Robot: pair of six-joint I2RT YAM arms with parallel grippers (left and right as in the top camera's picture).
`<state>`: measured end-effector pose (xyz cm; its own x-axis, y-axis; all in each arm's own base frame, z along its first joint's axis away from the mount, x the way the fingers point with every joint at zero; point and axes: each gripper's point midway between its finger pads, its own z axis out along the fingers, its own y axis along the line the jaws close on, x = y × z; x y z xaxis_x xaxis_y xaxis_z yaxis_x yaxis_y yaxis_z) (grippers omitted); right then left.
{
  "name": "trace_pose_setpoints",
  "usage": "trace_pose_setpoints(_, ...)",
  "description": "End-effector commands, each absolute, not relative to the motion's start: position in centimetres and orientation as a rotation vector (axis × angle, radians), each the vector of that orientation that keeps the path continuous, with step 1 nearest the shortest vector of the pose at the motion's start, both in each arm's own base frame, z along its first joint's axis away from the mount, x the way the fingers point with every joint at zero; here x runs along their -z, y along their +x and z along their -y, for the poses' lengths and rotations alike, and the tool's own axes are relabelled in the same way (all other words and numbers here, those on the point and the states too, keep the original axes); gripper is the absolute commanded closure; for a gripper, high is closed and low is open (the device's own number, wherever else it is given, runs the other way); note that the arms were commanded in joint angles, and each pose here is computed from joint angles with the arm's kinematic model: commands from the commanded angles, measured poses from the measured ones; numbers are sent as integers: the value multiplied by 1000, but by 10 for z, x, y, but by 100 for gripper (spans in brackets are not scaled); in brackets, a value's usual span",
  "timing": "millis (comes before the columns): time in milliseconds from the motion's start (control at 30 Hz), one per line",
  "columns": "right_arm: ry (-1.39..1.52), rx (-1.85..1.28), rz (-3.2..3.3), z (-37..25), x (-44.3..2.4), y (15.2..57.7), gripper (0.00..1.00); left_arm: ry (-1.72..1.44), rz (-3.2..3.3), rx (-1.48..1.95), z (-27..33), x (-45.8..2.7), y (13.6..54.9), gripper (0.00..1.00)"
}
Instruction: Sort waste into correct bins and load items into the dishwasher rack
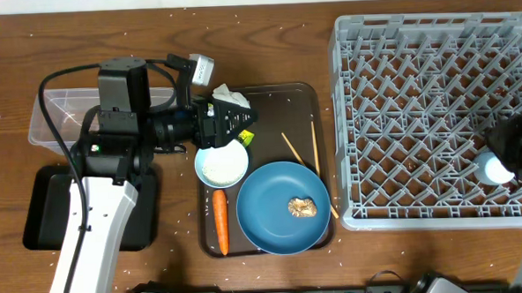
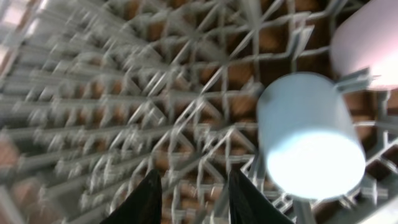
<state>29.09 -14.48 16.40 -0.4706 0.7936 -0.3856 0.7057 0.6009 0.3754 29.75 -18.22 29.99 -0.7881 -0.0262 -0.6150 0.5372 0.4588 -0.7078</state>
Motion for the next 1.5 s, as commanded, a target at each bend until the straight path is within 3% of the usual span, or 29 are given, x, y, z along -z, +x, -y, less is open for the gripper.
trace_pose_setpoints(0, 1158, -189, -2354, 139, -169, 275, 71, 395, -2166, 1220, 174, -301, 301, 36)
trace_pose_setpoints(200, 1438, 40, -2472, 151, -128, 226, 74, 373, -2185, 1188, 171, -299, 300, 36)
trace_pose_setpoints(800, 1597, 119, -2440, 170, -89, 227, 81, 369, -2193, 1191, 171, -298, 299, 36)
trace_pose_setpoints(1067, 1483, -55, -2313, 170, -111, 264, 69, 369, -2193, 1191, 171, -297, 299, 35)
trace_pose_setpoints(1167, 1388, -163, -2319, 156, -124, 273, 59, 369, -2193, 1191, 171, -297, 299, 35)
trace_pose_setpoints(1300, 1120, -403, -2307, 121, -159, 289, 49, 336, -2209, 1121, 164, -293, 305, 35)
trace_pose_setpoints(1467, 699, -675, -2259, 59, -212, 295, 45, 227, -2267, 847, 142, -276, 325, 36)
